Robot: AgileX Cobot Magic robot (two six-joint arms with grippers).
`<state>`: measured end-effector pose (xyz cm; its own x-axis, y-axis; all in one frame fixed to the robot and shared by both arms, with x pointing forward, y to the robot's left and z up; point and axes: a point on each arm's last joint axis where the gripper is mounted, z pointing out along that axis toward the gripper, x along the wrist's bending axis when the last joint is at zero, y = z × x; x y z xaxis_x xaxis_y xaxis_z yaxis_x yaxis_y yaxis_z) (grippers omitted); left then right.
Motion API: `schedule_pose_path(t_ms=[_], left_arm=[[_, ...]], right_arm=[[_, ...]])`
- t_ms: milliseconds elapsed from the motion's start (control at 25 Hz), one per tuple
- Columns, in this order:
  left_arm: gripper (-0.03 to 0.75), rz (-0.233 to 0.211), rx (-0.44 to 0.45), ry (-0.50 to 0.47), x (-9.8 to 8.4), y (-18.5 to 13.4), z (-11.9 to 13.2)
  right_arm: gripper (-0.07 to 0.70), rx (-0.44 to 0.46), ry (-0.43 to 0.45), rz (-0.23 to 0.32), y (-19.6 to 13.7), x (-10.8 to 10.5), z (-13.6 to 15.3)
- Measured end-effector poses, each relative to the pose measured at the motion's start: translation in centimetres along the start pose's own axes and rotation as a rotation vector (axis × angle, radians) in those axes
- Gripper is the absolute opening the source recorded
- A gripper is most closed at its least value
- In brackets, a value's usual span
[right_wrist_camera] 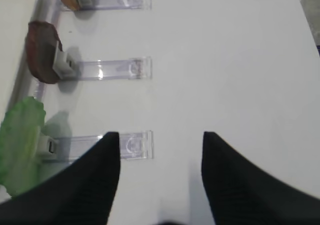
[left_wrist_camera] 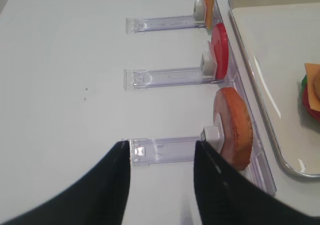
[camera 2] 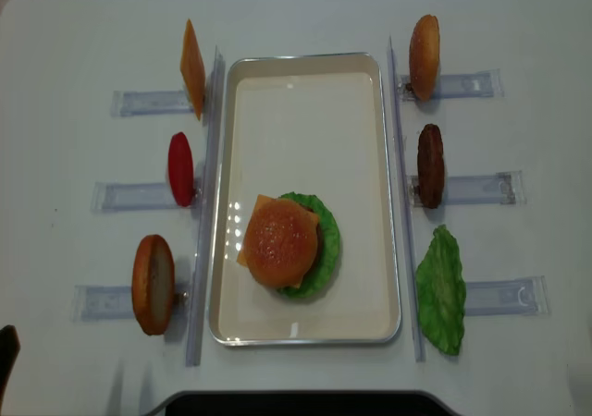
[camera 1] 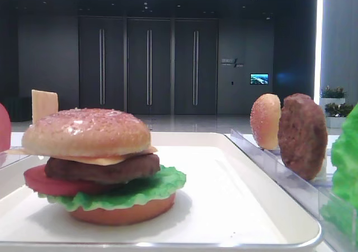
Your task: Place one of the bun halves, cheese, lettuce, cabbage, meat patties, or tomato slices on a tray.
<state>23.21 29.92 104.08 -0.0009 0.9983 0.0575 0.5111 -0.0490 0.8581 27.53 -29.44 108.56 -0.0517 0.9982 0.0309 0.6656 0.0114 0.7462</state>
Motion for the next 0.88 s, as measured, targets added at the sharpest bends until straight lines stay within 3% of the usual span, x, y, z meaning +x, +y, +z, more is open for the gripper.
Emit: schedule_pose_path(t_ms=[520, 880], left_arm=[[0.327, 0.0, 0.0, 0.0, 0.0, 0.0, 0.0], [0.327, 0.0, 0.0, 0.0, 0.0, 0.0, 0.0]], right_arm=[[0.349, -0.068, -0.029, 0.02, -4.6, -0.3, -0.2], [0.349, -0.156, -0.026, 0.019, -5.4, -0.3, -0.7]])
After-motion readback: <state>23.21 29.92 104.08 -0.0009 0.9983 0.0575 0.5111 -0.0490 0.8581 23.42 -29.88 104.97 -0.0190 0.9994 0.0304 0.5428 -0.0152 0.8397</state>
